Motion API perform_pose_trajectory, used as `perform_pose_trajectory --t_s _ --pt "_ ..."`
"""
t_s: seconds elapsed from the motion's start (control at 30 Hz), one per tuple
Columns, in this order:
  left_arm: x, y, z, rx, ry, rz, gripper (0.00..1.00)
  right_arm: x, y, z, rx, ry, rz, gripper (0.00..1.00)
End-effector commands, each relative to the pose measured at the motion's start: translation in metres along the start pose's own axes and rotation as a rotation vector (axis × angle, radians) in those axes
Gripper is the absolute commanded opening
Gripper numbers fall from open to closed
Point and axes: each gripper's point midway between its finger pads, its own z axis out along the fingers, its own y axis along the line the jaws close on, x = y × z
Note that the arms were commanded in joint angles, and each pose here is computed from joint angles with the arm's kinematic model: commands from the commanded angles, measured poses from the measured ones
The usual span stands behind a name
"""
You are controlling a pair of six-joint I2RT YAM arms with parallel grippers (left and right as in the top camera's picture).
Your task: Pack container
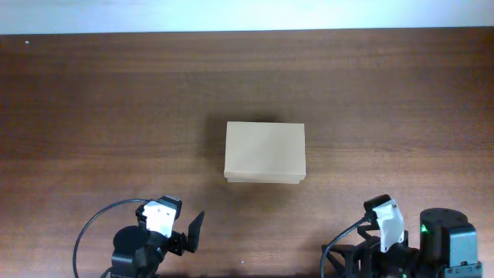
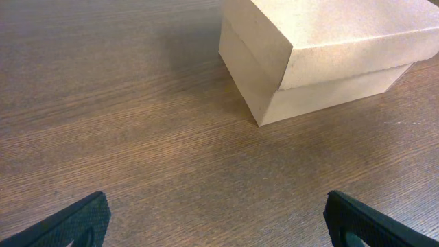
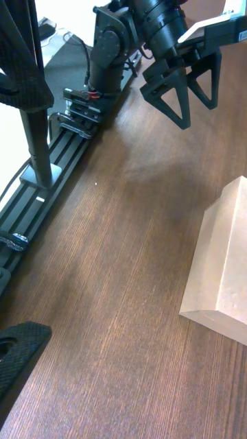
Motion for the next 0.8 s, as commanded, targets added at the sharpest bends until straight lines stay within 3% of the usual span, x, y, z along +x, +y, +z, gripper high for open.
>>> perform_pose_trajectory --t_s 0.0,0.3,0.4,0.77 --pt "0.001 -0.001 0.000 0.010 -0.003 -0.008 0.99 0.001 -0.001 0.000 0.006 0.000 -0.011 0.99" --pt "0.002 -0.002 0.000 0.011 -0.003 -0.008 0.99 0.002 0.000 0.000 0.001 0.005 -0.022 0.99" --pt "0.001 -0.002 0.000 0.011 -0.004 -0.007 1.00 -0.001 -0.009 0.000 0.058 -0.002 -0.103 0.99" --pt "0.001 -0.001 0.000 0.010 -0.004 -0.008 0.99 -0.006 -0.003 0.050 -0.072 -0.188 -0.368 0.99"
